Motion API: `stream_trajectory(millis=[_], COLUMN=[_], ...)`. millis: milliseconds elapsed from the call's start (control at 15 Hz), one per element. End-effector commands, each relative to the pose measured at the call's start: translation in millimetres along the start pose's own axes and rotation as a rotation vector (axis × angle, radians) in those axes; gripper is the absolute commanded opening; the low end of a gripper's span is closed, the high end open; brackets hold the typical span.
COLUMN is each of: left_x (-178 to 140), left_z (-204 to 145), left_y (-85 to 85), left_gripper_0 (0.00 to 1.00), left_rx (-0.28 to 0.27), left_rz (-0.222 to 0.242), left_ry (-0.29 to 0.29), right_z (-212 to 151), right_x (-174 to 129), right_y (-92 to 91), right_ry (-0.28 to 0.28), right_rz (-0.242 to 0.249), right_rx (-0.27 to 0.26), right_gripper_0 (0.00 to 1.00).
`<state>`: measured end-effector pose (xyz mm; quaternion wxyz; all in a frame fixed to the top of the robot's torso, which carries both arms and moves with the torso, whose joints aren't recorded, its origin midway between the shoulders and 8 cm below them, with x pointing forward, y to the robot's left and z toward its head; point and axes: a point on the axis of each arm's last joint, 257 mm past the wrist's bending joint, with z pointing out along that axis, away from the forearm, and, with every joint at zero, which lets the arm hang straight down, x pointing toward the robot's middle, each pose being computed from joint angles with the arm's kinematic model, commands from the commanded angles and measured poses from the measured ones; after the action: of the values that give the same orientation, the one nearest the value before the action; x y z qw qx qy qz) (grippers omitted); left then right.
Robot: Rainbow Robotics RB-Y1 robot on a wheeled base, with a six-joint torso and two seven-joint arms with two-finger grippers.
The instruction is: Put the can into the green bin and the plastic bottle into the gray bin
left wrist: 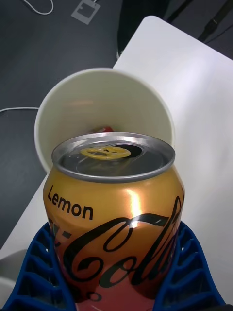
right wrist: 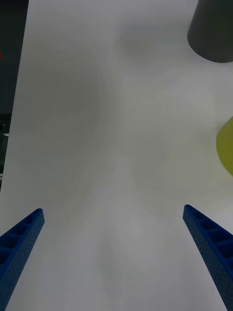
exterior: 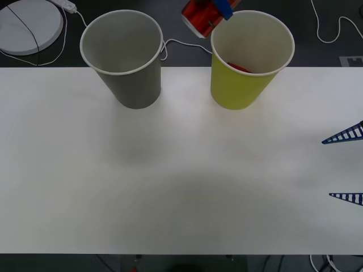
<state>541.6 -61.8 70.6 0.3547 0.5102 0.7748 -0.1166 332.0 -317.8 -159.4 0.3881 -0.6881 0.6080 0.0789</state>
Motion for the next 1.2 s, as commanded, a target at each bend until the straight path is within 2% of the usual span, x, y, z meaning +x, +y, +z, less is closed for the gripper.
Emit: stream_trajectory(millis=[67,333,467,800,867,933,1000,1067,1200], left_x=[-36,-62,-60,-59,-59,-60,-61,-63,-65], left_z=[26,60,73,74,74,74,73,73,71], left_y=[-4.4,-8.8,-9.6,-9.3,-9.3,-9.4,-9.1,-9.5,-10.8], left_gripper_0=[0.00,0.00,0.00,0.00,0.04,0.21,0.58,1.00,1.00], left_rx=[-0.023,-0.046,-0.053,-0.052,-0.052,-0.051,-0.052,-0.052,-0.050], left_rz=[-0.036,-0.072,-0.053,-0.050,-0.049,-0.050,-0.049,-0.048,-0.045], left_ry=[-0.031,-0.093,-0.089,-0.087,-0.087,-0.091,-0.094,-0.097,-0.100], right_z=[0,0,0,0,0,0,0,0,0], right_x=[0,0,0,0,0,0,0,0,0], right_y=[0.0,0.0,0.0,0.0,0.0,0.0,0.0,0.0,0.0], right_ry=[0.000,0.000,0.000,0.000,0.000,0.000,0.000,0.000,0.000], right_rz=[0.000,0.000,0.000,0.000,0.000,0.000,0.000,0.000,0.000], right_rx=[0.000,0.000,0.000,0.000,0.000,0.000,0.000,0.000,0.000], right_gripper_0=[1.00,1.00,1.00,1.00,1.00,1.00,1.00,1.00,1.00])
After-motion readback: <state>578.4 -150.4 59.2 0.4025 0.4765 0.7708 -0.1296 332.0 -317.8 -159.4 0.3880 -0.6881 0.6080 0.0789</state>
